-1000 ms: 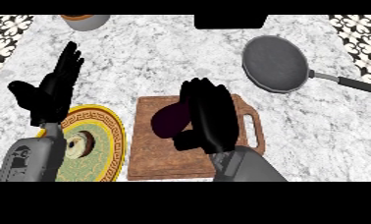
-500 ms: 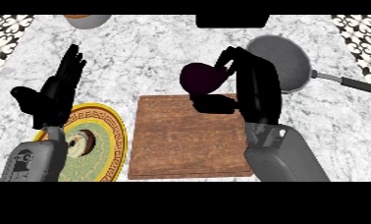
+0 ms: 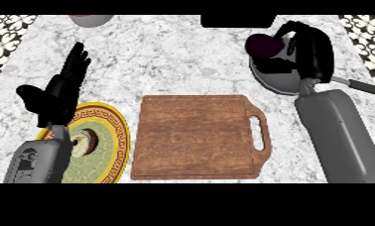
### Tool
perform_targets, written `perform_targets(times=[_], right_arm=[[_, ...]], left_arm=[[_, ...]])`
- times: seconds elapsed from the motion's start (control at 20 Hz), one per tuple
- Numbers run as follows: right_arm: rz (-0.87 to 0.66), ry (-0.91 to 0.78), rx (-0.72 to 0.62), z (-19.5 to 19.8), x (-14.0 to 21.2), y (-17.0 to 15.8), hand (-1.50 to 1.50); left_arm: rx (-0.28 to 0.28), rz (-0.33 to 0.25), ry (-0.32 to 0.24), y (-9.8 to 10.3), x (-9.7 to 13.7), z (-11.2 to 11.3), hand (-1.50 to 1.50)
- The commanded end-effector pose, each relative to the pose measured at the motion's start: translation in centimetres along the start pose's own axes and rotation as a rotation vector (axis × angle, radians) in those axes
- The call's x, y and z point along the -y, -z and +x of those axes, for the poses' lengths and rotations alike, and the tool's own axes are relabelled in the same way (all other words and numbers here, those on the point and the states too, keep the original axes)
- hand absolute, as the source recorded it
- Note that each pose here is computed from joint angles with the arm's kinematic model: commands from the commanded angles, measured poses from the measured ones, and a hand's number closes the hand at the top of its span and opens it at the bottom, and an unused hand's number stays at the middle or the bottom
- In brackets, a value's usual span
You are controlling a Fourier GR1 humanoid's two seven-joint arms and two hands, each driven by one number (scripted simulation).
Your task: Pick the eggplant from the cutting board and place it in the pan
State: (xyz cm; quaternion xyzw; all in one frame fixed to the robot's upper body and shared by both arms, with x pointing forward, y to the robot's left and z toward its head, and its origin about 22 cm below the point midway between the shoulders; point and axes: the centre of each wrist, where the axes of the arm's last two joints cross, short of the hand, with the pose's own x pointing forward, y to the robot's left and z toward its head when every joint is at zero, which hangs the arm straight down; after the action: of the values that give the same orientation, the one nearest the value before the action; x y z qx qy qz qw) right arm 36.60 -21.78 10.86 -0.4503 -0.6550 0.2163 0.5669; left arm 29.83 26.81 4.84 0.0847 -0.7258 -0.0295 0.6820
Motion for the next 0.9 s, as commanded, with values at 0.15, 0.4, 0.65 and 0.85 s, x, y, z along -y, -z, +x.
perform_targets(times=[0.15,0.4,0.65,0.85], right_arm=[[-0.083,-0.148,-0.059,-7.4,-0.5,4.4,1.5],[-0.075,-0.141,-0.078,-9.9,-1.6,5.4,1.5],[-0.067,0.055,-0.118,-12.0,-2.2,4.7,1.5],[0.182,0.15,-0.226,-13.3,-3.5,3.8,-1.5]], left_arm=[[0.014,-0.028,0.003,0.8,0.4,0.6,0.0],[0.025,-0.033,-0.008,-0.1,2.2,-0.4,0.0],[0.012,-0.04,-0.016,1.1,0.5,0.6,0.0],[0.02,-0.057,-0.014,1.2,1.2,1.2,0.0]])
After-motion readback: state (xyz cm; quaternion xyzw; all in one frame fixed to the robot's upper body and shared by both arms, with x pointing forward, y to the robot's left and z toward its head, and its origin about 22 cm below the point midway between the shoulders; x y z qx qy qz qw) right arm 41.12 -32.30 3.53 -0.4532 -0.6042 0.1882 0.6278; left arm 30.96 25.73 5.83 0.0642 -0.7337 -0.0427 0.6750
